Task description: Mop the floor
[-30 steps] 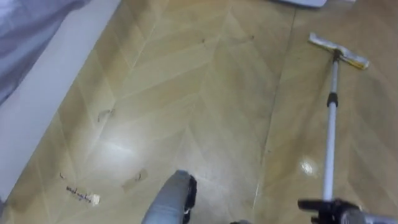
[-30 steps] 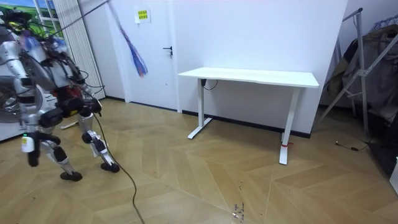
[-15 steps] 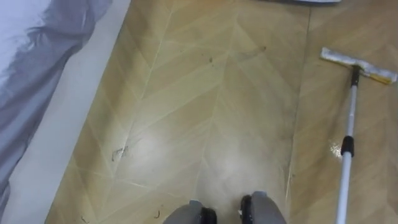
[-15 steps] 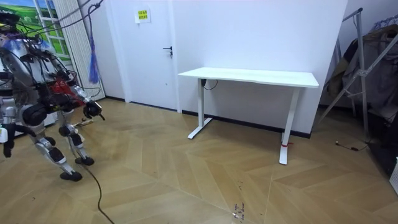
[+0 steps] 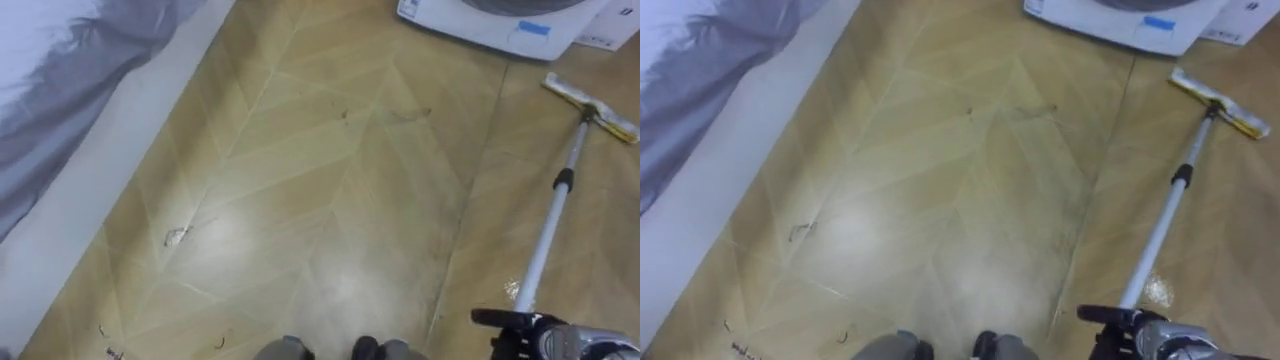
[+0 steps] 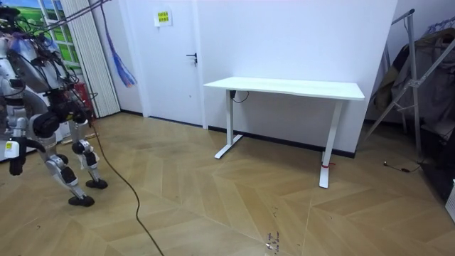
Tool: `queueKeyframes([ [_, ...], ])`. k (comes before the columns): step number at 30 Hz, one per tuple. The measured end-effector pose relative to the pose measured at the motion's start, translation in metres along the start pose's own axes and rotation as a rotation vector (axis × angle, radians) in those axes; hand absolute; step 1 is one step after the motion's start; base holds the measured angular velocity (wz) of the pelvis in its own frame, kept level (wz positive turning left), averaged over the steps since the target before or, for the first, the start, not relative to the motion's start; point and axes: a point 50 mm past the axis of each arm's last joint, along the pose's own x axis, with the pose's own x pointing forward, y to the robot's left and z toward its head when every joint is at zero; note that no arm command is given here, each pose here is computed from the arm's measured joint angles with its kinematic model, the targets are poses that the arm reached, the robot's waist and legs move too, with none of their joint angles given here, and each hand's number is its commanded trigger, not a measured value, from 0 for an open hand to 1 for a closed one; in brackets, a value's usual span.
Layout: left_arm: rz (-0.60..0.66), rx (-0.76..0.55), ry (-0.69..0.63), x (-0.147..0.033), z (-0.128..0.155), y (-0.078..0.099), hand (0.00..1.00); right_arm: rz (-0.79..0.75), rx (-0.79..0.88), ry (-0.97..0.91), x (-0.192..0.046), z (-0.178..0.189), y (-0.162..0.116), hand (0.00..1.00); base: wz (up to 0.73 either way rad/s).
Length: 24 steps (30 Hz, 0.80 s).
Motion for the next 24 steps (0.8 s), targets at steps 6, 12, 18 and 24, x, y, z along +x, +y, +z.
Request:
queueKeyframes([
  [6, -0.014, 0.024, 0.043, 0.0, -0.013, 0.0, 0.0, -0.039, -0.129, 0.191, 0.006, -0.083, -0.017, 1.0, 0.07],
  [12, 0.004, 0.039, 0.126, -0.001, -0.041, 0.005, 0.0, -0.065, -0.362, 0.381, -0.001, -0.157, -0.02, 1.0, 0.02],
  [18, -0.007, 0.058, 0.215, -0.009, -0.069, -0.002, 0.0, -0.027, -0.466, 0.457, -0.006, -0.186, -0.013, 1.0, -0.13],
  [24, 0.007, 0.055, 0.237, -0.009, -0.073, 0.001, 0.0, 0.015, -0.49, 0.462, -0.006, -0.19, -0.003, 1.0, -0.17],
])
